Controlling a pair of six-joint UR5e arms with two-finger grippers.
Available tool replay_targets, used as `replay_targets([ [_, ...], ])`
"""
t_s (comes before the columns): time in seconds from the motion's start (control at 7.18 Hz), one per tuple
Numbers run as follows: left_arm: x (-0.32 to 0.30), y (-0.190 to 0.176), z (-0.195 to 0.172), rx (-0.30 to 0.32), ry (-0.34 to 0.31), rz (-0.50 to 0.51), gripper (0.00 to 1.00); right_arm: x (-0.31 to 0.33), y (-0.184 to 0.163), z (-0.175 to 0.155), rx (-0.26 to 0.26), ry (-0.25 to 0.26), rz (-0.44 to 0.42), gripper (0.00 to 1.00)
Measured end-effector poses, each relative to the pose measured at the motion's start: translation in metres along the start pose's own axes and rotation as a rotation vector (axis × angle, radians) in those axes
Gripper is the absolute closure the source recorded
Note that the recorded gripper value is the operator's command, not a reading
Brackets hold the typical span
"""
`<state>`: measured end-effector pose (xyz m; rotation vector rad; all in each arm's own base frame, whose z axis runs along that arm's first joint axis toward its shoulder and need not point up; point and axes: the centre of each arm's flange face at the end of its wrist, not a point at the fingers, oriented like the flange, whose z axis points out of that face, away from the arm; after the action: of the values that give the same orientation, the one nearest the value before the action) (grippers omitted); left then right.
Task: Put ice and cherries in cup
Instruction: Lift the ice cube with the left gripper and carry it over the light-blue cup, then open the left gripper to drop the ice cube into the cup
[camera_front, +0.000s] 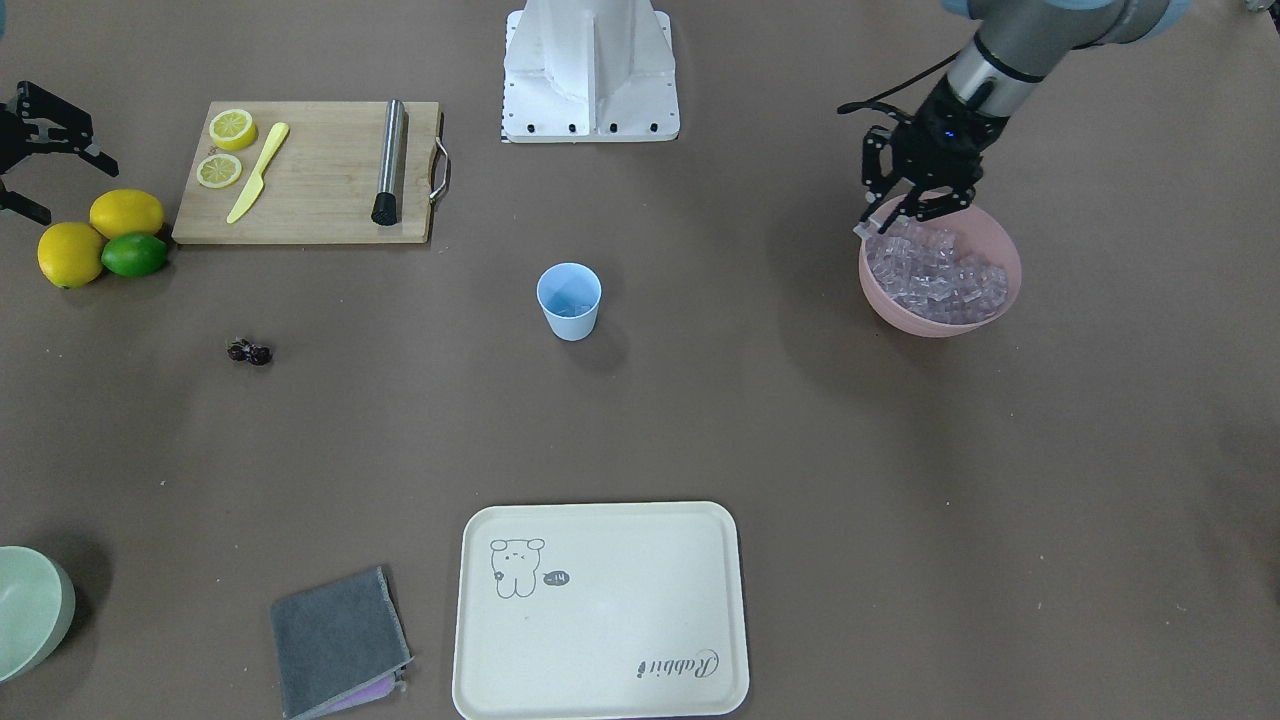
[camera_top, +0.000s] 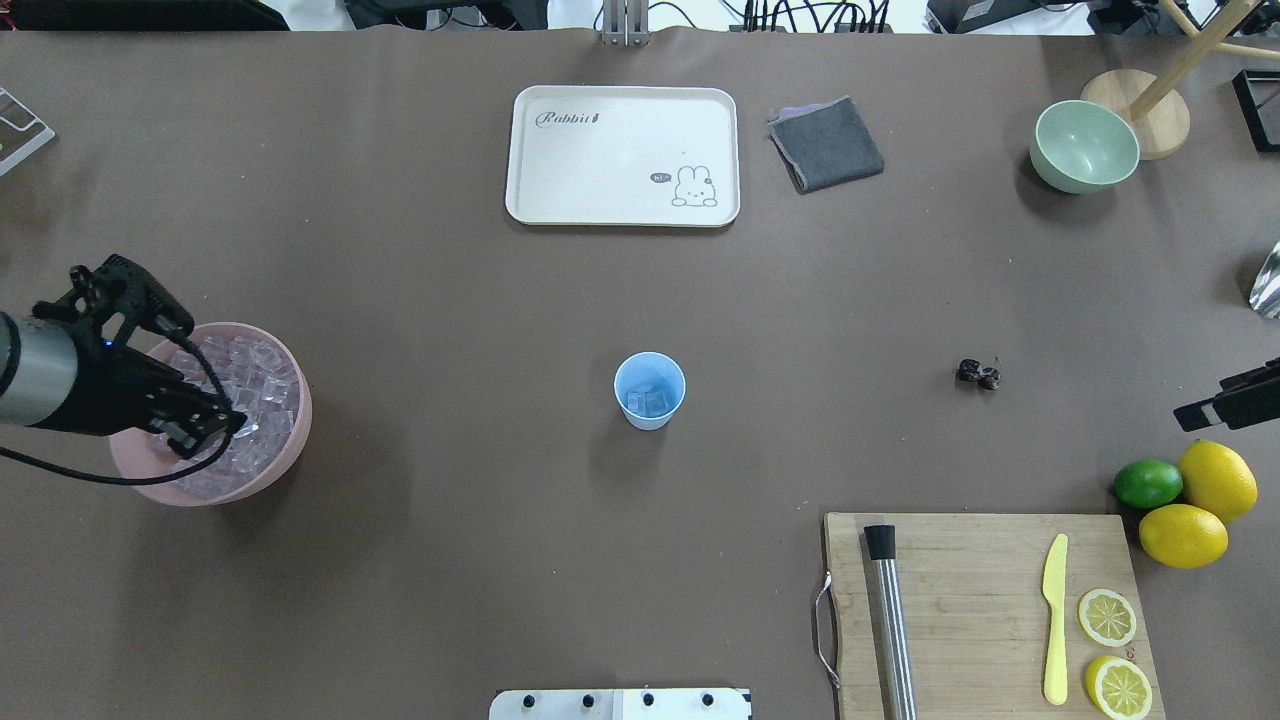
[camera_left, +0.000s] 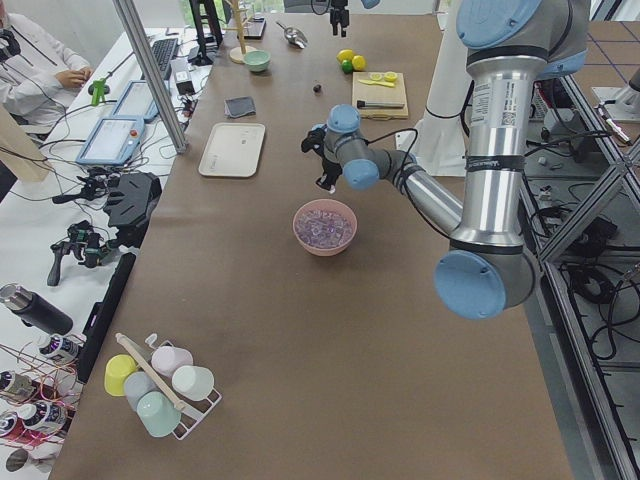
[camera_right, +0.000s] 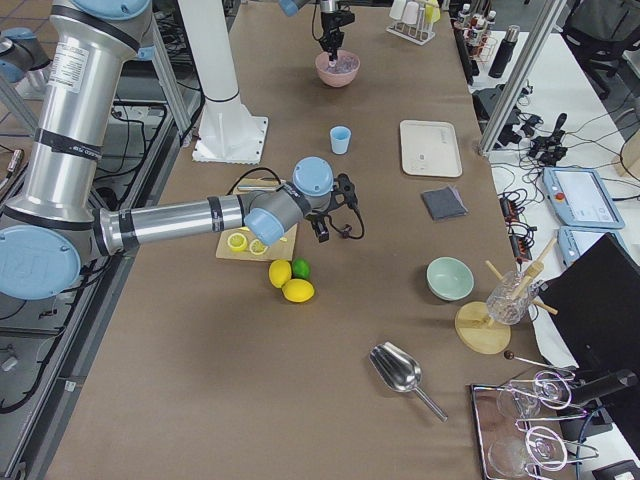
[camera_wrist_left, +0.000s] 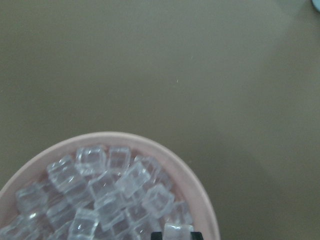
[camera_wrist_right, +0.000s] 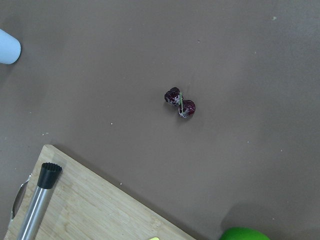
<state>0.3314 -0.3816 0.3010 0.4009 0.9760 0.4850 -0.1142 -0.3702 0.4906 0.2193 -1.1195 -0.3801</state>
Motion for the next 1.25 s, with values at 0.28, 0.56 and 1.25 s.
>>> replay_targets([
  [0.28,0.098,-0.068,0.005,-0.020,-0.019,-0.126,1.00,-0.001,-0.002,0.004,-0.006,-0.002,0.001,0.01],
  [0.56,0.182,-0.109,0.037,-0.005,-0.035,-0.245,1.00,0.000,-0.005,0.009,-0.012,-0.004,-0.001,0.01],
  [1.25,0.253,-0.195,0.081,0.051,-0.136,-0.392,1.00,-0.001,-0.005,0.014,-0.024,-0.010,-0.004,0.01],
])
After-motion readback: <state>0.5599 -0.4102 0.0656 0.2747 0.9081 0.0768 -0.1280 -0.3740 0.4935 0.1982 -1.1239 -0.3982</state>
